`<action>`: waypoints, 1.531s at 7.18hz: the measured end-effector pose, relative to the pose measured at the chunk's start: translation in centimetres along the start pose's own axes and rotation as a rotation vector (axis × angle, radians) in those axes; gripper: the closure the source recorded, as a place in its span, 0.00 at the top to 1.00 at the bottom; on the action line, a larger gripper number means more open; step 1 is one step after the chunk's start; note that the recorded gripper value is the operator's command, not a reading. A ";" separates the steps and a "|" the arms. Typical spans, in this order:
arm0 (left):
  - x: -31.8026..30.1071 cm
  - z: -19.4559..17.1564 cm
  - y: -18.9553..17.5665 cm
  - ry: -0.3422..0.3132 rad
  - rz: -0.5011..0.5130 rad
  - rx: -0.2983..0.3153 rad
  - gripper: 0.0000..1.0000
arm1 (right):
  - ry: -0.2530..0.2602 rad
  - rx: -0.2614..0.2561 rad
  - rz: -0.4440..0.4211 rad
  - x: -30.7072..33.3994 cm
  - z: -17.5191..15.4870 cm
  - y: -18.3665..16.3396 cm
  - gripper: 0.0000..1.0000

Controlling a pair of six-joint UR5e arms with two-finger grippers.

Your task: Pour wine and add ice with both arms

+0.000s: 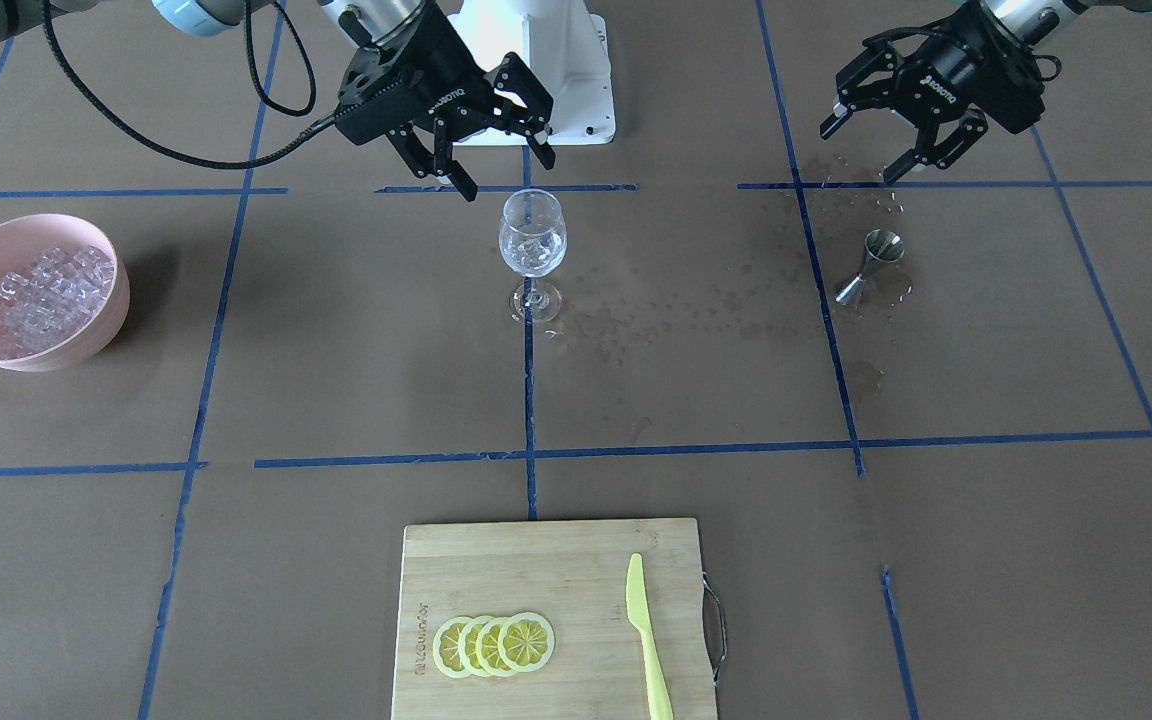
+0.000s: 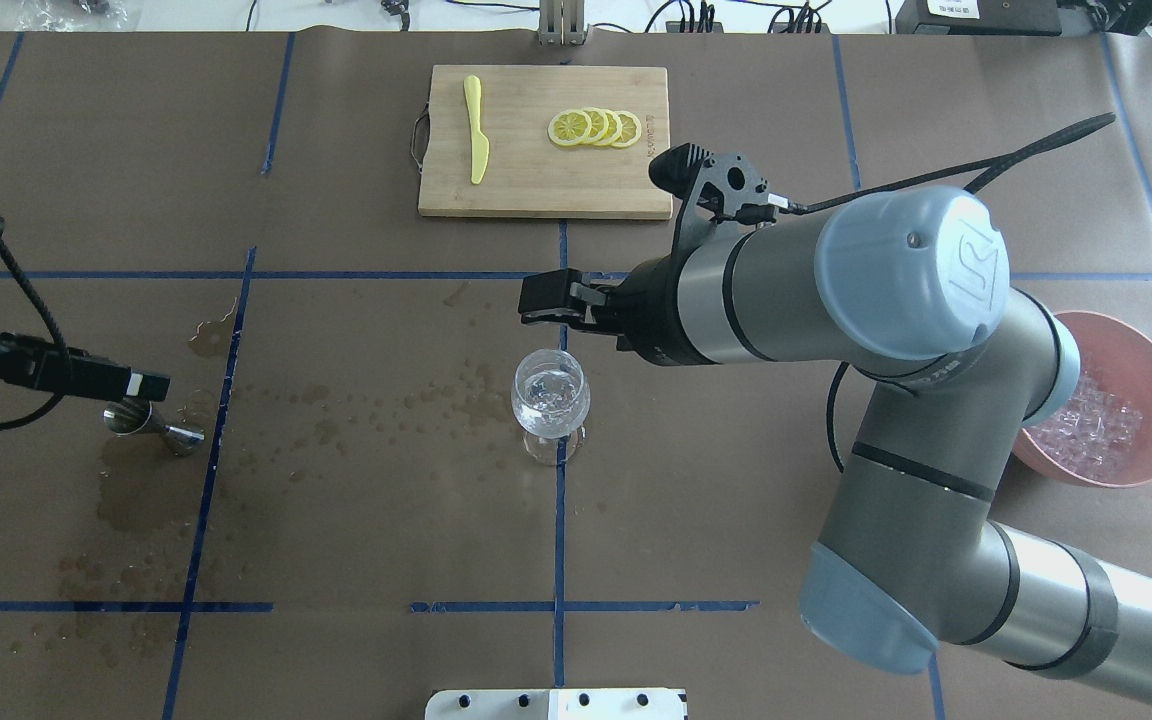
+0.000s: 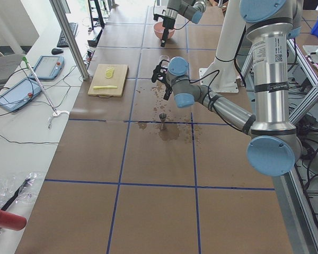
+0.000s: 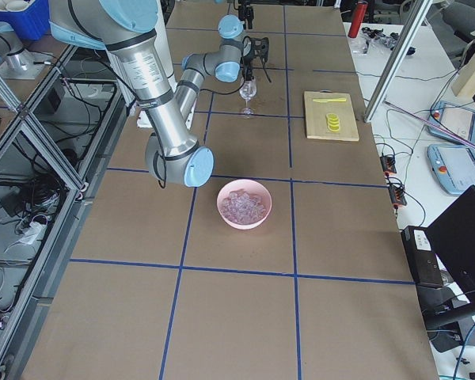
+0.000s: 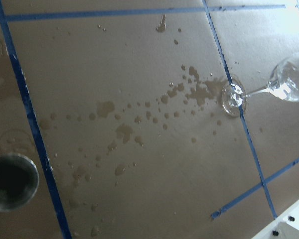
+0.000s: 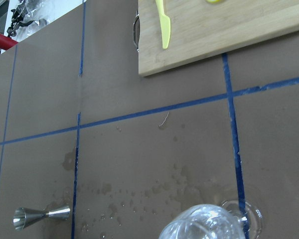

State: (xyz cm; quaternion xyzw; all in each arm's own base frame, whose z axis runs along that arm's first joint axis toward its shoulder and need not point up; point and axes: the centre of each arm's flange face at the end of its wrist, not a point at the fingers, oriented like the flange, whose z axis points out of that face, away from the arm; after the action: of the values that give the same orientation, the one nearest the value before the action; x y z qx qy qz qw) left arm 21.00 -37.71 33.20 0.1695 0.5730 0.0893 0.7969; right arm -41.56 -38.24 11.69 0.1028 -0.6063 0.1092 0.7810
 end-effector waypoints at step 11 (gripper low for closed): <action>-35.2 -14.1 -9.4 -0.555 0.111 -0.068 1.00 | 0.631 -0.175 -0.305 32.2 -11.0 -28.1 1.00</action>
State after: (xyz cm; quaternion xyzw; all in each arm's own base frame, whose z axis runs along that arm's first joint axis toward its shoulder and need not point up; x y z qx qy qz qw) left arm -4.31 -55.86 56.71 0.1916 0.3195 0.1022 0.9224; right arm -15.30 -60.35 39.41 0.0859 -0.3201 -0.0344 0.9428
